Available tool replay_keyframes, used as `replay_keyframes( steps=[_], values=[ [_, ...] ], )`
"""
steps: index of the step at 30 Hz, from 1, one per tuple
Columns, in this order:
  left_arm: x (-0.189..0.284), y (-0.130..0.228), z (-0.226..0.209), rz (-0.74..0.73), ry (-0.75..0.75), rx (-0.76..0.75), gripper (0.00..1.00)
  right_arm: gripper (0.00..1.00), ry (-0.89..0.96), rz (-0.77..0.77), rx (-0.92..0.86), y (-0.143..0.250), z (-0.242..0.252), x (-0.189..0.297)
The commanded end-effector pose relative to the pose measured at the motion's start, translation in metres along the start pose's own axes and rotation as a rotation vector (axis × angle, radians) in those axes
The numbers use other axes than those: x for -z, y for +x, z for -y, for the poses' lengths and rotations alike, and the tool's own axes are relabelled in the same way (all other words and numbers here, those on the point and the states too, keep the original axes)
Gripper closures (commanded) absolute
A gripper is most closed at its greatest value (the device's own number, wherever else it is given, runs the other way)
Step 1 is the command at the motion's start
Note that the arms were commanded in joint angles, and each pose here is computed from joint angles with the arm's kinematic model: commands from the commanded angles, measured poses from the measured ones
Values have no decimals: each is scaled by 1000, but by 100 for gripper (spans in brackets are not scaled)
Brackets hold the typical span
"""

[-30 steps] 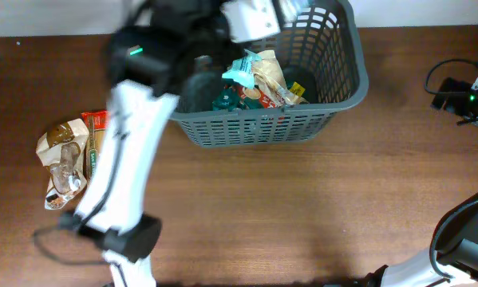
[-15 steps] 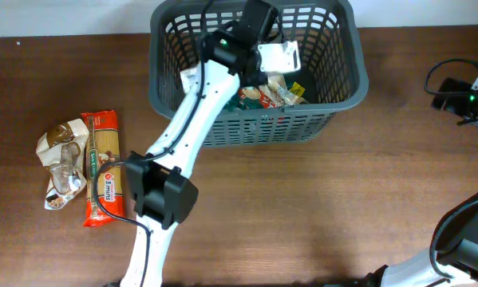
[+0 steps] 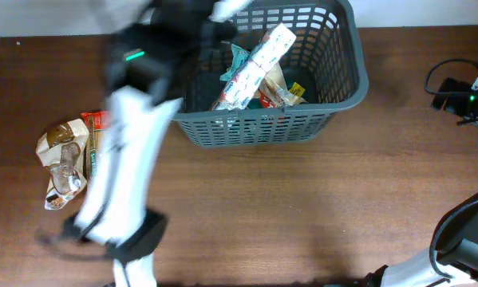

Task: Pack container
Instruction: 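Carry the tissue boxes into the basket and release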

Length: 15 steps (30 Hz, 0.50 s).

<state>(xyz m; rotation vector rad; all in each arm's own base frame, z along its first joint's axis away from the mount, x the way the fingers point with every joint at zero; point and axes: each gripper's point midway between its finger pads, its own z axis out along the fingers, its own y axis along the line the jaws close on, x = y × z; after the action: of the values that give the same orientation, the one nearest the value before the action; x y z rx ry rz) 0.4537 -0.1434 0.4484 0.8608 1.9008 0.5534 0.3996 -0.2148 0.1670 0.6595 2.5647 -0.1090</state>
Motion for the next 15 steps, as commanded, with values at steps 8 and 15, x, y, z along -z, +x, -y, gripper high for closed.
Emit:
replay_keyframes(
  steps=[8, 15],
  values=[
    [79, 180, -55, -369, -116, 375, 1, 1, -2, 24, -10, -3, -1, 10],
    [36, 336, 36, -814, 110, 742, 1, 1, -2, 24, -10, -3, -1, 10]
  ],
)
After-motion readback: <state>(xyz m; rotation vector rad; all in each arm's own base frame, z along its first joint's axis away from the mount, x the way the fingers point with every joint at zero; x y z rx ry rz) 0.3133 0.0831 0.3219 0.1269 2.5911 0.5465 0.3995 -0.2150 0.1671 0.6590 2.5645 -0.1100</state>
